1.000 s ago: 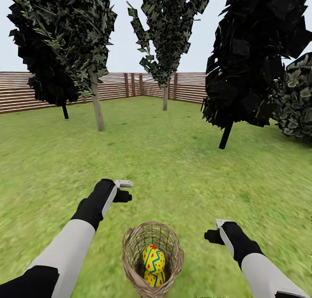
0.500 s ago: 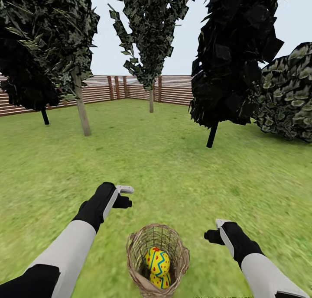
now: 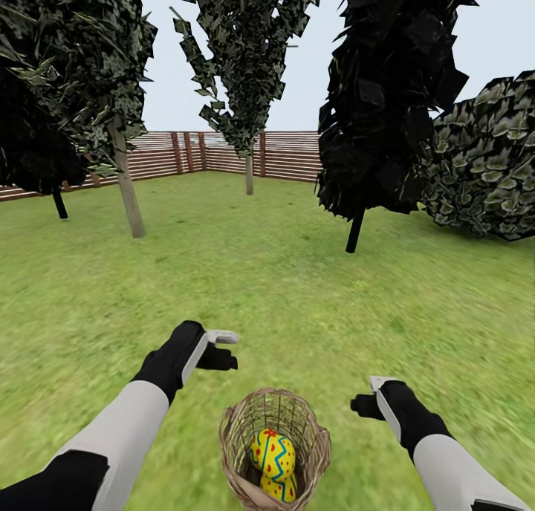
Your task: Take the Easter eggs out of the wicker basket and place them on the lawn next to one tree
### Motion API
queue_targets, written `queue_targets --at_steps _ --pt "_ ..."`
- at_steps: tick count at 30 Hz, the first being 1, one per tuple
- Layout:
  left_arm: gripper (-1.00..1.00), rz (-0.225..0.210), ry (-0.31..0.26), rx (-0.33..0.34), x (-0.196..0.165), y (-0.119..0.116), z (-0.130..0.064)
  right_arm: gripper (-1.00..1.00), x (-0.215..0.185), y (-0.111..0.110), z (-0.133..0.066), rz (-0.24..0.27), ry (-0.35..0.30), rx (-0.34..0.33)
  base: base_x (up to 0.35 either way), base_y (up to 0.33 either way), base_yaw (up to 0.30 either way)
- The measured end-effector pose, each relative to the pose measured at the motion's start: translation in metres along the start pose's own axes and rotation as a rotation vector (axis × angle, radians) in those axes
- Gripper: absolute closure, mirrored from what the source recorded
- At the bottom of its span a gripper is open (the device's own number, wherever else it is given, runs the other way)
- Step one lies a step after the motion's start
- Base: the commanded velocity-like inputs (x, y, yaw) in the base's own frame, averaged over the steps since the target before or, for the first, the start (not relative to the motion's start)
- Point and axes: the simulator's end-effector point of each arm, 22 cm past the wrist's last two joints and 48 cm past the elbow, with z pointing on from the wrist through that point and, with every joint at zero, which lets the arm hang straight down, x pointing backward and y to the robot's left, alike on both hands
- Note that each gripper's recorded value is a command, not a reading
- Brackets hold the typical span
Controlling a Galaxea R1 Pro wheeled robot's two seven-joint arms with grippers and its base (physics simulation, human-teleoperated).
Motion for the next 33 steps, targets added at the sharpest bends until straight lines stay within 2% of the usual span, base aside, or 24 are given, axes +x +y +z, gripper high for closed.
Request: queue_targets --at_steps 4,7,12,15,16,21,24,30,33 --pt "-1.0 -0.02 0.007 0.034 0.006 -0.008 0.008 -1.0 0.001 -0.002 0.005 -0.004 -0.003 0.004 0.0 0.0 0.0" --pt "-1.0 -0.026 0.054 0.039 0.026 -0.01 0.023 -1.0 0.002 -0.002 0.009 -0.004 -0.007 0.004 0.0 0.0 0.0" --pt "-1.0 -0.023 0.079 0.045 0.04 -0.019 0.037 -1.0 0.002 -0.003 0.015 -0.004 -0.015 0.007 0.0 0.0 0.0" --pt "-1.0 0.001 0.122 0.022 0.059 -0.021 0.05 -1.0 0.005 -0.002 0.02 -0.005 -0.016 0.006 0.0 0.0 0.0" --pt "-1.0 0.022 0.139 -0.001 0.067 -0.021 0.054 -1.0 0.006 -0.002 0.021 -0.006 -0.015 0.007 0.0 0.0 0.0" --pt "-1.0 0.056 0.15 -0.041 0.076 -0.021 0.065 -1.0 0.01 -0.002 0.029 -0.008 -0.016 0.008 0.0 0.0 0.0" --pt "-1.0 0.06 0.148 -0.045 0.078 -0.02 0.07 -1.0 0.005 -0.005 0.03 -0.027 -0.034 0.019 0.0 0.0 0.0" --pt "-1.0 0.061 0.144 -0.047 0.082 -0.019 0.079 -1.0 0.008 0.004 0.039 -0.12 -0.04 0.035 0.0 0.0 0.0" --pt "-1.0 0.062 0.144 -0.049 0.085 -0.018 0.084 -1.0 0.012 0.007 0.044 -0.135 -0.039 0.035 0.0 0.0 0.0"
